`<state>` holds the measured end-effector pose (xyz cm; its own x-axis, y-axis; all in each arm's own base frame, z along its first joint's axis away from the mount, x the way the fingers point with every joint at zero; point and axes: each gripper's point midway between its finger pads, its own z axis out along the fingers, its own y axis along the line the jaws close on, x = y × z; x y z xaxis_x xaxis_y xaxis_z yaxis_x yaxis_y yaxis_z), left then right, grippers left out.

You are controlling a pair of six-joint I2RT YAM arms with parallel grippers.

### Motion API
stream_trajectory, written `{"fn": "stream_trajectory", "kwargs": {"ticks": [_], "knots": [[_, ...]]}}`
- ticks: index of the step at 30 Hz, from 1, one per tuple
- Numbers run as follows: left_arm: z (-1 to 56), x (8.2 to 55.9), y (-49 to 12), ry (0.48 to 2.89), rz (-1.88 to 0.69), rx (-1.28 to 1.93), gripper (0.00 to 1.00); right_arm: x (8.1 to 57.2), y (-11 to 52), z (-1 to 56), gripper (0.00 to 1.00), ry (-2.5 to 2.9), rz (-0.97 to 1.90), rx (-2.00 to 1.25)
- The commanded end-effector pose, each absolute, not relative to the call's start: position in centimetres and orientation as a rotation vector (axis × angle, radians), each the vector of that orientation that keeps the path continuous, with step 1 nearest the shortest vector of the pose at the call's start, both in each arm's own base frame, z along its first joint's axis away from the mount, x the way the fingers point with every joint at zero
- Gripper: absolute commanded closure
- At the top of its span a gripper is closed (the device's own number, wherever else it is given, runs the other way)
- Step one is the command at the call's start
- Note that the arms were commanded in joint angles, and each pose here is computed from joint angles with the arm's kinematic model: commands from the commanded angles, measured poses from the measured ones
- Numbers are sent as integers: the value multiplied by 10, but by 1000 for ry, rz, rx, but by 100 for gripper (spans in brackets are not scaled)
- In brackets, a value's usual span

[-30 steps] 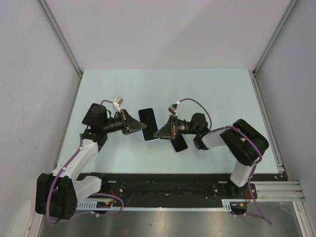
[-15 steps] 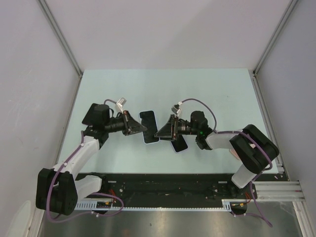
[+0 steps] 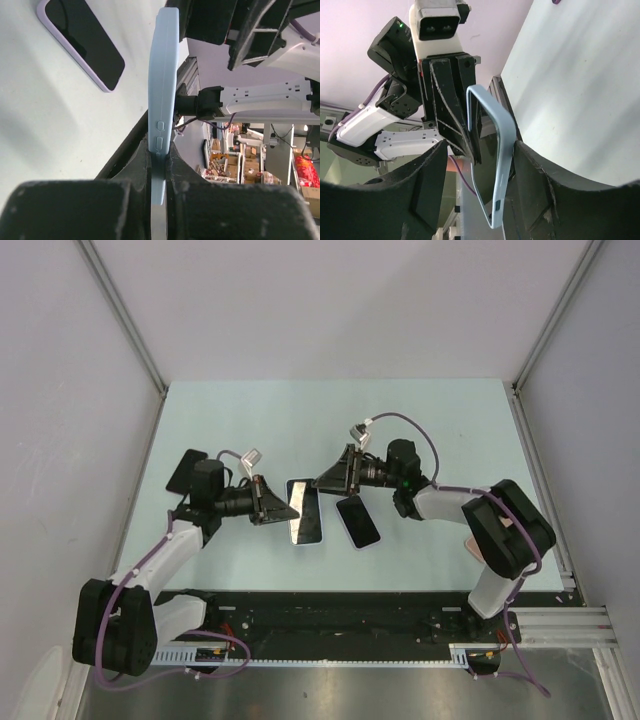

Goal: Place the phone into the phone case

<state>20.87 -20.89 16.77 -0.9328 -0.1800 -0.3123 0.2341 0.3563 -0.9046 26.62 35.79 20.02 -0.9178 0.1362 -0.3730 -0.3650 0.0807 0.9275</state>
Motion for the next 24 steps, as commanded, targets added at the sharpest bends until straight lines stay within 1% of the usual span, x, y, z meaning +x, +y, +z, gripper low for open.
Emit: {"fn": "stream_trajectory", "kwargs": {"ticks": [1,5,7,8,9,10,11,12,13,15,18,24], "knots": [[190,200,-215,2162,-1687,215,100,273,367,222,42,1894,1937,-352],[190,199,-216,2161,-1708,230,100,274,370,222,42,1892,1957,-364],[189,199,-216,2166,-1708,227,100,275,370,221,46,1894,1954,-365],[188,199,-216,2169,-1706,222,100,274,370,220,49,1898,1957,-368],[184,201,-216,2179,-1694,205,100,274,370,223,59,1886,1954,-378],[181,206,-215,2192,-1665,181,100,273,370,223,66,1891,1955,-377],[167,204,-211,2268,-1619,135,100,274,369,223,74,1889,1948,-373],[151,213,-207,2338,-1520,67,100,276,369,223,86,1882,1931,-377],[143,212,-203,2390,-1476,68,100,277,369,222,91,1894,1913,-374],[133,212,-201,2434,-1450,45,100,280,370,220,98,1893,1850,-396],[126,212,-200,2461,-1433,21,100,282,370,213,100,1945,1770,-390],[112,213,-197,2519,-1378,-20,100,296,361,193,100,2017,1546,-388]]}}
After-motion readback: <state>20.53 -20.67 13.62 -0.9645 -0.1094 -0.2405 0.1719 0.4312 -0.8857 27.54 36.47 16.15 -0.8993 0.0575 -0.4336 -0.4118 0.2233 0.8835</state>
